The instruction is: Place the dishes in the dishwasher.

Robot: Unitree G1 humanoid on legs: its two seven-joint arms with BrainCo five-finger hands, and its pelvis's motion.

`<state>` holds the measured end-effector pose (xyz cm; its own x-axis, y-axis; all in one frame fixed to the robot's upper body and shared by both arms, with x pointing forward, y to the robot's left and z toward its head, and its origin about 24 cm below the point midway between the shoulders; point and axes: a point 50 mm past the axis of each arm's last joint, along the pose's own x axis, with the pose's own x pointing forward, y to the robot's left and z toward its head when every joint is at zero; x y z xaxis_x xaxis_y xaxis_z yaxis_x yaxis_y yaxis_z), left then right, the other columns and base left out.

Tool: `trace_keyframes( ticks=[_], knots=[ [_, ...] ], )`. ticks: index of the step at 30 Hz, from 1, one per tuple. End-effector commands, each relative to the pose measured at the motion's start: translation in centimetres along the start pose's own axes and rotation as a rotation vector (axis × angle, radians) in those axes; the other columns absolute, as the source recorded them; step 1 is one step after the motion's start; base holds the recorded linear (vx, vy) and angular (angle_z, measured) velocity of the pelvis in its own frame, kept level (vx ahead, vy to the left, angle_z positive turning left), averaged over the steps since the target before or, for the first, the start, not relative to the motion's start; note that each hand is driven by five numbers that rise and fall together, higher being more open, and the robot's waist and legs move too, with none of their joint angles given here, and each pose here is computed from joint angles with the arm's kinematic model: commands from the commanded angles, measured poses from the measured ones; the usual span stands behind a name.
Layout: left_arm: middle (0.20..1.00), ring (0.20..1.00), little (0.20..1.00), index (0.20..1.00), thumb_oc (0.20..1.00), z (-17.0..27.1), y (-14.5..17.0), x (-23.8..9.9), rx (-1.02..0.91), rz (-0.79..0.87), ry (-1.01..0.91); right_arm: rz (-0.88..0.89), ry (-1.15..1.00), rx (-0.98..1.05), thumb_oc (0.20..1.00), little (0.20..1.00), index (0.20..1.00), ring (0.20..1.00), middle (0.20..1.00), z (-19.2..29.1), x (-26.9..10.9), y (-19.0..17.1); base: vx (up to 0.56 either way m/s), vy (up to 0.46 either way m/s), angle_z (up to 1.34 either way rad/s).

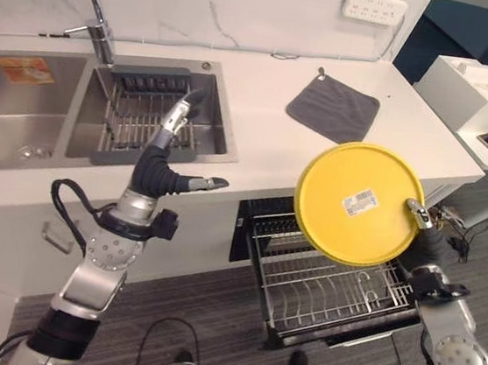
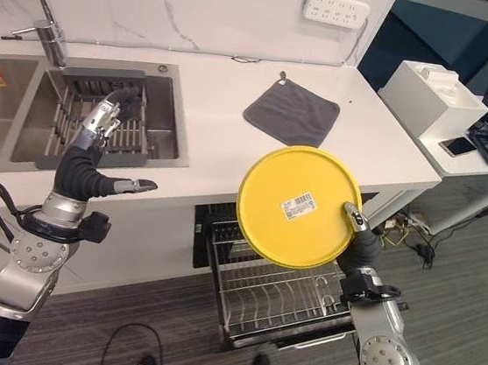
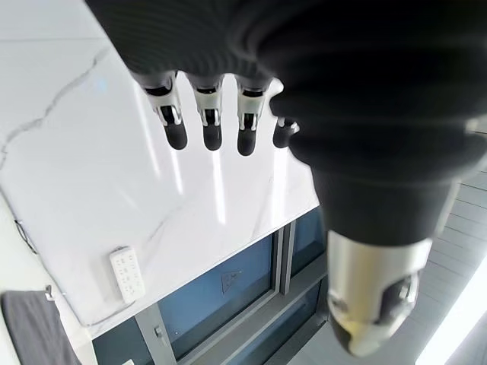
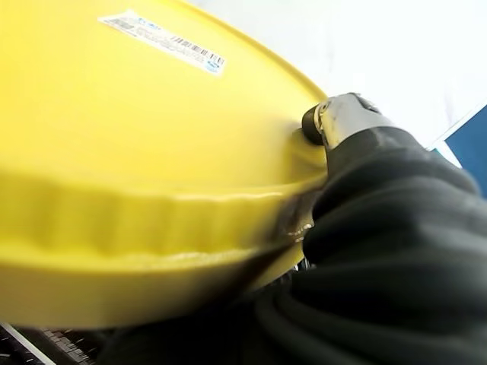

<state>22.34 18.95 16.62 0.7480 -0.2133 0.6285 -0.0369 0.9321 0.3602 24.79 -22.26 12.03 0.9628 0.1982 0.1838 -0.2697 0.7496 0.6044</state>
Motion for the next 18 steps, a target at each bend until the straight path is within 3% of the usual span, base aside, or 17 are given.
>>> trace_keyframes(
  ticks=[1,4,9,10,11,12,14,18],
  knots=[
    [1.000,1.000,1.000,1.000,1.000,0.4,0.6,0.9,-0.278,0.118,-0.018,0.128,-0.165,-0.121,0.200,0.200,0.200,0.200,0.200,3.4,1.0,2.7,-0.05,-0.178,-0.21],
    [1.000,1.000,1.000,1.000,1.000,0.8,-0.1,0.8,-0.283,0.083,-0.056,0.098,-0.191,-0.194,0.200,0.200,0.200,0.200,0.200,4.3,0.7,2.8,-0.08,-0.057,0.52],
    [1.000,1.000,1.000,1.000,1.000,0.4,2.1,-0.2,-0.238,0.223,-0.046,0.065,-0.141,-0.481,0.200,0.200,0.200,0.200,0.200,5.0,0.5,1.7,0.00,0.100,0.50],
    [1.000,1.000,1.000,1.000,1.000,-0.4,3.2,-1.5,-0.247,0.320,0.023,0.034,-0.160,-0.637,0.200,0.200,0.200,0.200,0.200,5.5,-0.1,1.5,0.02,0.115,0.05],
    [1.000,1.000,1.000,1.000,1.000,-0.5,3.6,-1.8,-0.255,0.368,0.032,0.029,-0.168,-0.659,0.200,0.200,0.200,0.200,0.200,5.6,-0.3,1.5,0.02,0.127,0.15],
    [1.000,1.000,1.000,1.000,1.000,-2.4,4.9,-3.8,-0.404,0.612,0.185,-0.001,-0.191,-0.742,0.200,0.200,0.200,0.200,0.200,5.8,-0.9,1.1,0.00,0.063,0.15],
    [1.000,1.000,1.000,1.000,1.000,-5.6,5.5,-7.1,-0.523,0.826,0.393,-0.033,-0.222,-0.803,0.200,0.200,0.200,0.200,0.200,5.6,-1.1,0.8,0.01,0.034,0.28],
    [1.000,1.000,1.000,1.000,1.000,-7.0,4.7,-12.8,-0.446,0.978,0.661,-0.103,-0.350,-1.101,0.200,0.200,0.200,0.200,0.200,7.5,-2.6,1.6,0.00,-0.022,0.34]
  ],
)
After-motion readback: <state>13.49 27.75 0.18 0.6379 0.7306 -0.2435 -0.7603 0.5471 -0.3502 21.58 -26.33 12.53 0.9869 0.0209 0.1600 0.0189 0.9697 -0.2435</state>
